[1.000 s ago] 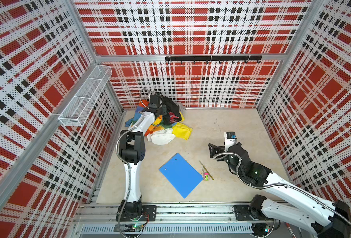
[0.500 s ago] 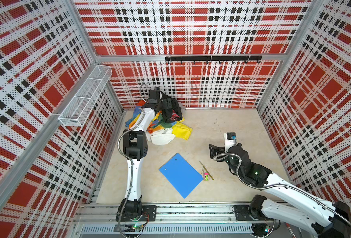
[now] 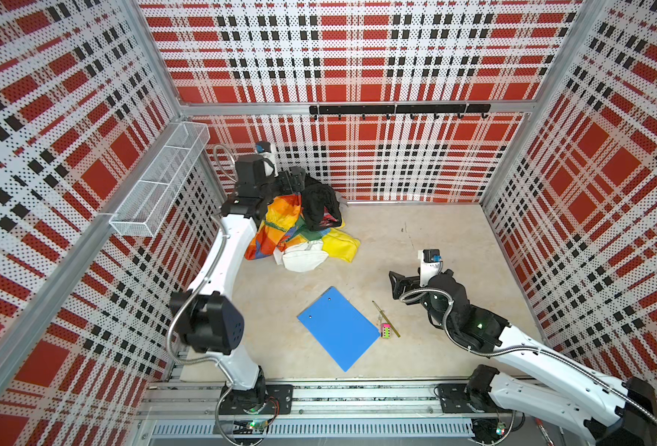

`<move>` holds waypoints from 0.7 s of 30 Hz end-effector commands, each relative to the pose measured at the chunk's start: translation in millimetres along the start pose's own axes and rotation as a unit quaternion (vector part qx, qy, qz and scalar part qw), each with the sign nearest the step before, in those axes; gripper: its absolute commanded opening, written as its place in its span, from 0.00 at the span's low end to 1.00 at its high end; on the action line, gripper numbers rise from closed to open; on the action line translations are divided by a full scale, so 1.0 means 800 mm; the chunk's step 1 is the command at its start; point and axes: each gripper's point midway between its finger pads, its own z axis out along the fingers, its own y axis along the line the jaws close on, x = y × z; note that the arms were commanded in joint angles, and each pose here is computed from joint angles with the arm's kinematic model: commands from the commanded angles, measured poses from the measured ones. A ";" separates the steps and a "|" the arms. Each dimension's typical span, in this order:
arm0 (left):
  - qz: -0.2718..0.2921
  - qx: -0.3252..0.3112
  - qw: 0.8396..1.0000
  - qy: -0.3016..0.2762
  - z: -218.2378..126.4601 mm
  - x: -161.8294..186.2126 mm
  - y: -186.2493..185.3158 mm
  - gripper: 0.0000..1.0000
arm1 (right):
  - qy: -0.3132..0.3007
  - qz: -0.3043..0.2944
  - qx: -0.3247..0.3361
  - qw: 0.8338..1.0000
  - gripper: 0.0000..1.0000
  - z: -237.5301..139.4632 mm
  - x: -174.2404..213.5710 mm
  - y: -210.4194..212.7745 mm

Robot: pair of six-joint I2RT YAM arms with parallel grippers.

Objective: Pick out a specific cloth from the pile

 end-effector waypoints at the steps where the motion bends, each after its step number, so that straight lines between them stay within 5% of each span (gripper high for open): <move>1: -0.017 -0.033 0.999 0.030 -0.021 0.058 0.021 0.99 | -0.038 0.004 -0.037 0.999 1.00 -0.011 -0.027 0.017; 10: -0.143 -0.051 0.982 0.109 -0.075 0.262 0.070 0.90 | -0.069 0.005 -0.096 0.993 1.00 -0.031 -0.051 0.039; 21: -0.140 -0.110 0.971 0.161 -0.021 0.351 0.130 0.69 | -0.047 0.009 -0.080 0.996 1.00 -0.019 -0.034 0.034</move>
